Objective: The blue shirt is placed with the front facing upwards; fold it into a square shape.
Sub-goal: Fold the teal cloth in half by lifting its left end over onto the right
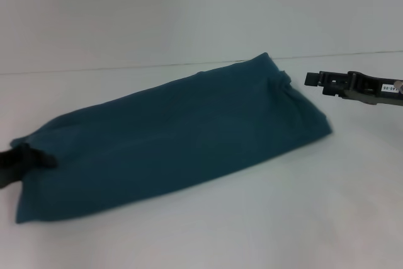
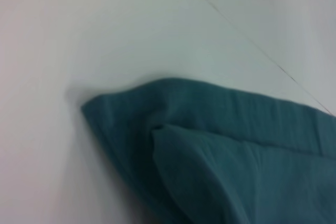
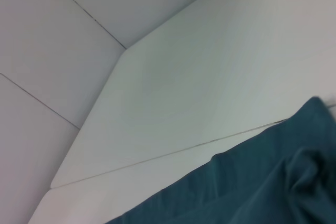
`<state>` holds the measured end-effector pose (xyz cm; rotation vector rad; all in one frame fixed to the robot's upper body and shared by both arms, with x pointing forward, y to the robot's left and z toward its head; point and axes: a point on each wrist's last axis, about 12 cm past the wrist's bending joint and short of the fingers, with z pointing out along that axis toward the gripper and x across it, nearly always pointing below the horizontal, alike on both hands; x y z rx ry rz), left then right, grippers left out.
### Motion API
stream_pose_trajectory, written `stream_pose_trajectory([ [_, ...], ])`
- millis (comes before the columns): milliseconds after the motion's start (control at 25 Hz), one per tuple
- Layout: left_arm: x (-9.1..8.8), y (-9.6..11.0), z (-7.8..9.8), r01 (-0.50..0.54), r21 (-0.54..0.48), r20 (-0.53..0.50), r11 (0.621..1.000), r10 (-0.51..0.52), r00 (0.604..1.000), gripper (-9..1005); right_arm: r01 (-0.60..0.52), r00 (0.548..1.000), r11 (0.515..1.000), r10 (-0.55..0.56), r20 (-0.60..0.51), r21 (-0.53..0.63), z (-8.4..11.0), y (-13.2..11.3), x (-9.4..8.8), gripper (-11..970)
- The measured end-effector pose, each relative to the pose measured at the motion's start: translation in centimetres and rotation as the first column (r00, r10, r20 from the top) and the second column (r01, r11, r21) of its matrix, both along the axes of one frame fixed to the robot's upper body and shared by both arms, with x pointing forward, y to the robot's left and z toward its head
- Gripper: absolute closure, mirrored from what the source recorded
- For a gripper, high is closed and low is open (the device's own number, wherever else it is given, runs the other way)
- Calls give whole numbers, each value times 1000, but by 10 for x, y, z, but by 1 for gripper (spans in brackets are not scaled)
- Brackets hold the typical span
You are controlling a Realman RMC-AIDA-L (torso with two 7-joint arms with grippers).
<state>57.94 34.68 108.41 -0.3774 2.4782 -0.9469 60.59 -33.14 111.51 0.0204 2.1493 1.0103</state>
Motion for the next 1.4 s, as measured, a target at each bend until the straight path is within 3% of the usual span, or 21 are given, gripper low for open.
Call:
stream_pose_trajectory([
  [160, 13, 13, 13, -13, 78, 19, 997, 12, 1000, 858, 1, 1000, 1000, -1, 0, 0, 0, 0, 0, 174],
  [440, 39, 18, 33, -13, 229, 69, 973, -3, 998, 858, -1, 1000, 1000, 1, -2, -1, -1, 0, -1, 174],
  [600, 55, 18, 46, -3, 325, 105, 946, -33, 994, 857, -1, 1000, 1000, 1, -2, 0, -1, 0, -1, 174],
  [800, 71, 11, 57, 49, 470, 128, 881, -123, 984, 858, -5, 1000, 1000, 5, -2, 3, -1, 3, 0, 174],
  [1120, 80, 8, 75, 48, 522, 166, 852, -156, 974, 857, -11, 1000, 1000, 11, -2, 6, -1, 6, 1, 174],
  [1400, 81, -9, 97, 111, 562, 173, 819, -248, 953, 858, -7, 1000, 1000, 7, -1, 8, -1, 6, 1, 174],
])
